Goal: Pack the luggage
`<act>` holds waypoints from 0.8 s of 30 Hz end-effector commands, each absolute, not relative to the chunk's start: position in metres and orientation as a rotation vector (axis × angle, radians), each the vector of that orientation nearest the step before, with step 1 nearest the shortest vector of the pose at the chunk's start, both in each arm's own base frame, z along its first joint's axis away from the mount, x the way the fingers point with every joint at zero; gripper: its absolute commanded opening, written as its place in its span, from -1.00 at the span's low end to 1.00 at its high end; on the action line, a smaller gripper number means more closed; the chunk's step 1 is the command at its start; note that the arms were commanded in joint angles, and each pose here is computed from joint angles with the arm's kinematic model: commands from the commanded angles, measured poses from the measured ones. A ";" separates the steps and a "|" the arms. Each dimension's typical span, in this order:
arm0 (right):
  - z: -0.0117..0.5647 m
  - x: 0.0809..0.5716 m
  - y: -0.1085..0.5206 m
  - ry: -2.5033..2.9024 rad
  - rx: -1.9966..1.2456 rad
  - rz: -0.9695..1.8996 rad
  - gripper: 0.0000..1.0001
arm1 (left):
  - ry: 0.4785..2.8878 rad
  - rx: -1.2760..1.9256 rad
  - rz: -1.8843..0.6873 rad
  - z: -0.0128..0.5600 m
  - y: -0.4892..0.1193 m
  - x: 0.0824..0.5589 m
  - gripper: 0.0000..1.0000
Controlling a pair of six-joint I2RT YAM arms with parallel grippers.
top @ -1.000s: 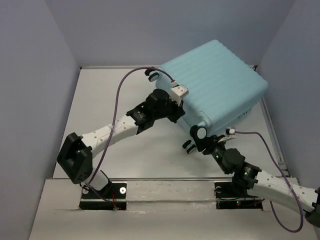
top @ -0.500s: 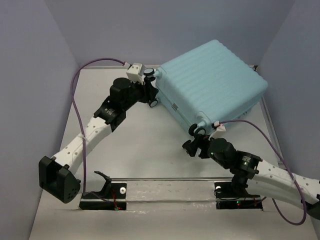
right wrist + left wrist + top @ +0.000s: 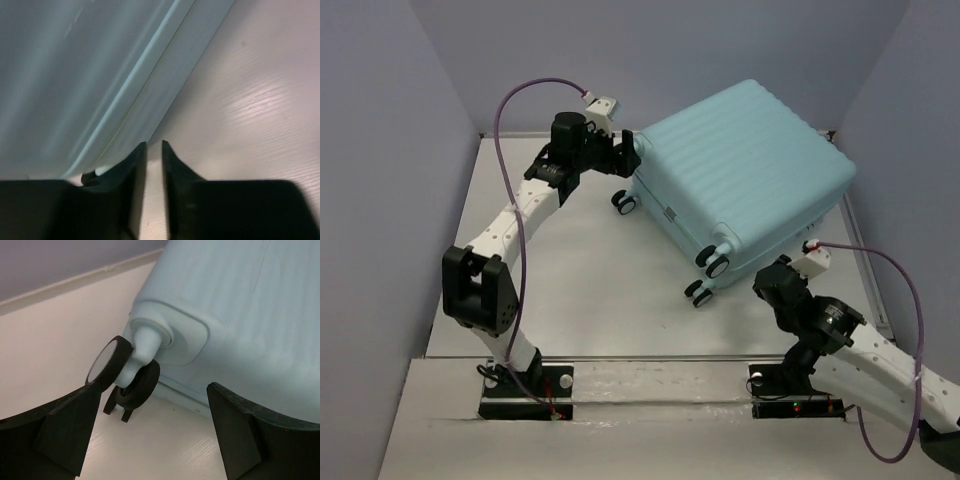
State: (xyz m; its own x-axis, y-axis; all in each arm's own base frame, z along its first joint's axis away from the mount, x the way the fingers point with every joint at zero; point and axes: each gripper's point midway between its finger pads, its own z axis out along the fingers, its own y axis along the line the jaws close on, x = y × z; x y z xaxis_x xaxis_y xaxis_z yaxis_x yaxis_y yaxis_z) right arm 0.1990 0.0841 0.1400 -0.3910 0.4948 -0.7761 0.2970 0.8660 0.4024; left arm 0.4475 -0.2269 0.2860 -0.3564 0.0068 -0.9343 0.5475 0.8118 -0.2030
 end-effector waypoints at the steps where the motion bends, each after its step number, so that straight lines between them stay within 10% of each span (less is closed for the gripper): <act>1: 0.178 0.230 0.037 1.896 0.611 -0.003 -0.26 | 1.777 0.625 -0.675 0.305 -0.248 0.449 0.98; 5: 0.194 0.264 0.015 1.854 0.616 0.040 0.27 | 1.821 0.647 -0.600 0.295 -0.246 0.472 0.98; 19: 0.190 0.371 -0.044 1.817 0.806 0.315 0.48 | 1.925 0.739 -0.800 0.230 -0.276 0.471 0.44; 24: 0.196 0.433 0.017 1.908 0.522 0.667 0.65 | 1.961 0.735 -0.834 0.212 -0.281 0.467 -0.46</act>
